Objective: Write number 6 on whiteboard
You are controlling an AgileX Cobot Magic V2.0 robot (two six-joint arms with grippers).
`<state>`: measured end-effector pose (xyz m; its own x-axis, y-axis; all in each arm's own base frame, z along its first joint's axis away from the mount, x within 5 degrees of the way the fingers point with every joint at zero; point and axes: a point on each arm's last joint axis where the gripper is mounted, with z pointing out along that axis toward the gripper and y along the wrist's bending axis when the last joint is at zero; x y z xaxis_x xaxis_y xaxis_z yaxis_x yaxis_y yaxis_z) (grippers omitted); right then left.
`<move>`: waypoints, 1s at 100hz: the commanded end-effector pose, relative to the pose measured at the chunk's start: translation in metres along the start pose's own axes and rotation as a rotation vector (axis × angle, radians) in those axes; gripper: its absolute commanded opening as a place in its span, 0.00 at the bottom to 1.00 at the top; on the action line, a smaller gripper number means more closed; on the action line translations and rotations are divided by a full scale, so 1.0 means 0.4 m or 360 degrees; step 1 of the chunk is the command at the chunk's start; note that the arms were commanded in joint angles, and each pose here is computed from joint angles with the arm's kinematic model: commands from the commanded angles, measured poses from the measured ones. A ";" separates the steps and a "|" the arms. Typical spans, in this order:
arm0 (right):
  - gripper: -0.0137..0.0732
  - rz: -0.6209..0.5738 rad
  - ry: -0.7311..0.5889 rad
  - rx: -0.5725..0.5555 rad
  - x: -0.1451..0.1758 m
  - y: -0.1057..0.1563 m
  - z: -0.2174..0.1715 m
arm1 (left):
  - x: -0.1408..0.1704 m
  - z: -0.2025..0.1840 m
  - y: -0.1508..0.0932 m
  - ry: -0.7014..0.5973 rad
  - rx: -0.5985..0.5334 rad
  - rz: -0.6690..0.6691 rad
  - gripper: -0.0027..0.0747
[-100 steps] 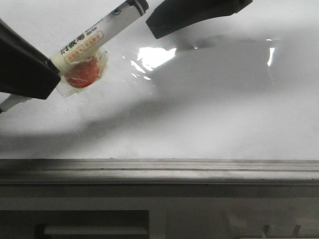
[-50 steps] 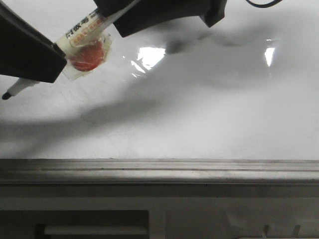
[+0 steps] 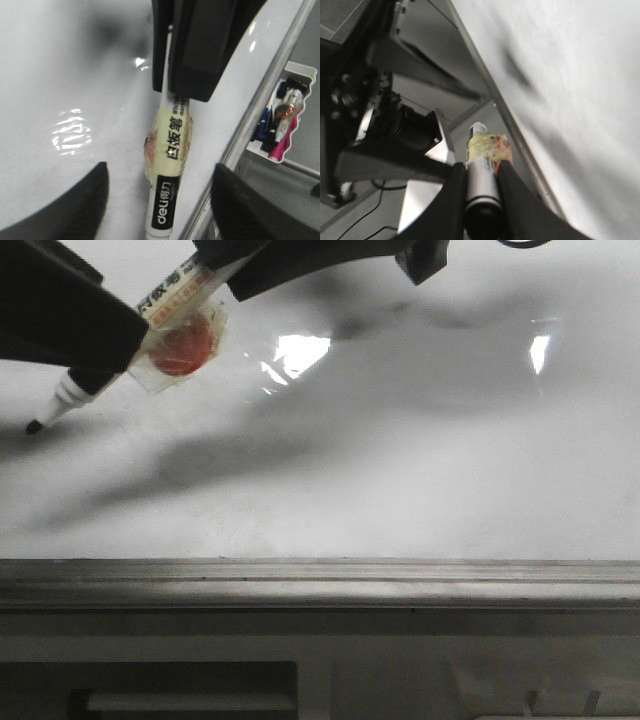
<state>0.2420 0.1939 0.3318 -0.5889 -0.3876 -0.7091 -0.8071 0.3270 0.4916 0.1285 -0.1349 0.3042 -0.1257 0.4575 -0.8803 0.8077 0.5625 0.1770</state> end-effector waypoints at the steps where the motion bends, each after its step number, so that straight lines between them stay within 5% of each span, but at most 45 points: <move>1: 0.11 -0.0088 -0.0187 0.0026 -0.025 0.053 -0.049 | -0.055 -0.039 0.029 -0.0248 -0.0139 -0.0085 0.81; 51: 0.11 -0.0292 -0.0770 0.0721 0.125 0.157 -0.226 | 0.012 -0.184 0.114 -0.0454 -0.0657 -0.0558 0.67; 100: 0.11 -0.0306 -0.0921 0.1089 0.107 0.090 -0.238 | 0.029 -0.205 0.119 -0.0507 -0.0753 -0.0630 0.67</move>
<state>0.1758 0.1096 0.3562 -0.2424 -0.0916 -0.9659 -0.6275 0.7741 0.0840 0.1164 -0.0497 0.3243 -0.1943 0.0322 -0.9804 0.4255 0.9033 -0.0547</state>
